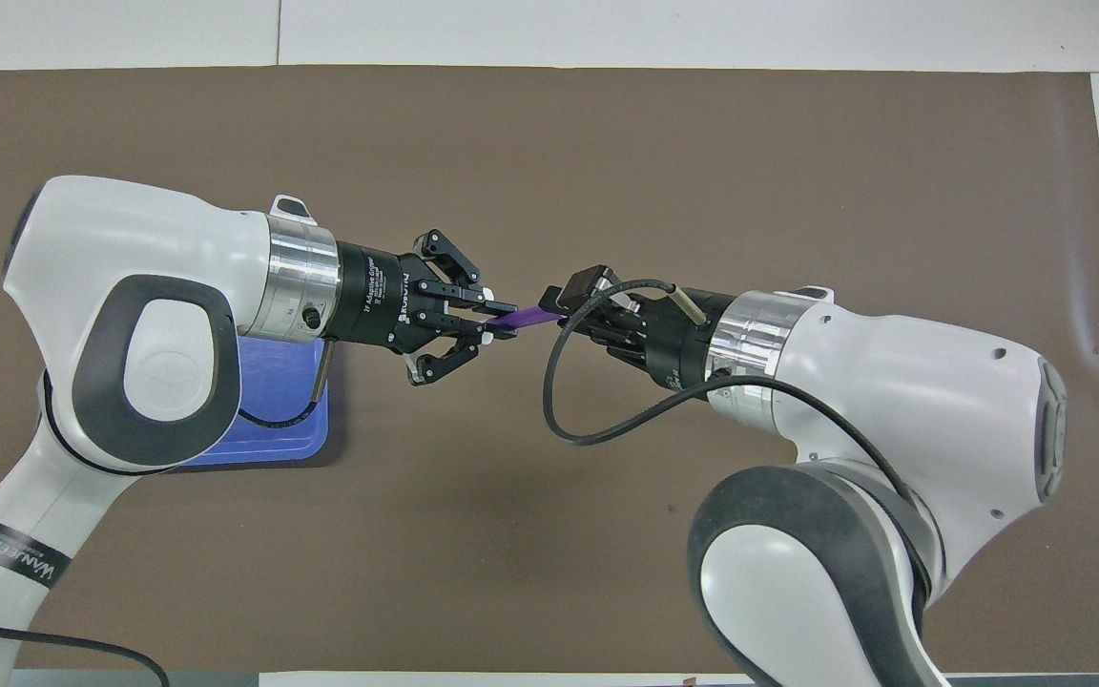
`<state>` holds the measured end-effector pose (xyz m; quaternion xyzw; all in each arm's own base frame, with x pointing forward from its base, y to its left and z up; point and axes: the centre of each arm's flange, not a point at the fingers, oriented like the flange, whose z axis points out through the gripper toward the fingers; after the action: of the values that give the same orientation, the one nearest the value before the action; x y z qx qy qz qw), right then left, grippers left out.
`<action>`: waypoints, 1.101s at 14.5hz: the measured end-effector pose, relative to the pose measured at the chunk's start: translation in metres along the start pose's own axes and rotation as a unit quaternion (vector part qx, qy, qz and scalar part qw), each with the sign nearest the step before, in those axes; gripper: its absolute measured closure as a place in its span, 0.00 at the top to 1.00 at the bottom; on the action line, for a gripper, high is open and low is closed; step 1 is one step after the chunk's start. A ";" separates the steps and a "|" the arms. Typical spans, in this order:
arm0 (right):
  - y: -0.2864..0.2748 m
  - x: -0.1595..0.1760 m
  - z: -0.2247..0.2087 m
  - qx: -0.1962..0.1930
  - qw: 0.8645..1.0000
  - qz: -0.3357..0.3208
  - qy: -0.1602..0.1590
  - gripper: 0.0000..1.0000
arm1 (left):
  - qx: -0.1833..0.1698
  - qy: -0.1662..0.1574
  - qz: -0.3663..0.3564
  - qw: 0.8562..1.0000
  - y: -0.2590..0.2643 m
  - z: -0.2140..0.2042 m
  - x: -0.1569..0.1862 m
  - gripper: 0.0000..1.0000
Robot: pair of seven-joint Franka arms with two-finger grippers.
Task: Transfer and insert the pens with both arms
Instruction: 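Grasp the purple pen with the right gripper, then open the left gripper while the right gripper inserts the pen into the cup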
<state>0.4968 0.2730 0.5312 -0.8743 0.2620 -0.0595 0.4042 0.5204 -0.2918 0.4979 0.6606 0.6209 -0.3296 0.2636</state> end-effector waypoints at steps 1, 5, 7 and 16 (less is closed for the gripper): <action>0.000 0.000 0.000 0.000 1.000 0.000 0.000 0.19 | 0.000 0.000 0.000 1.000 0.000 0.000 0.000 0.17; 0.000 0.000 0.001 -0.001 1.000 -0.002 -0.001 0.19 | -0.003 0.000 0.001 1.000 0.000 -0.001 0.000 0.21; 0.000 -0.003 0.003 -0.004 1.000 -0.004 -0.007 0.19 | -0.009 0.001 0.004 1.000 0.000 -0.003 -0.003 0.41; 0.047 0.070 -0.083 -0.210 0.936 -0.266 -0.098 0.19 | 0.003 0.075 0.085 0.994 -0.009 -0.006 -0.005 1.00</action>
<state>0.5112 0.1562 0.5439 -0.9784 -0.0145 -0.0228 0.2049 0.5122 -0.2893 0.5062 0.7348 0.5792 -0.2572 0.2417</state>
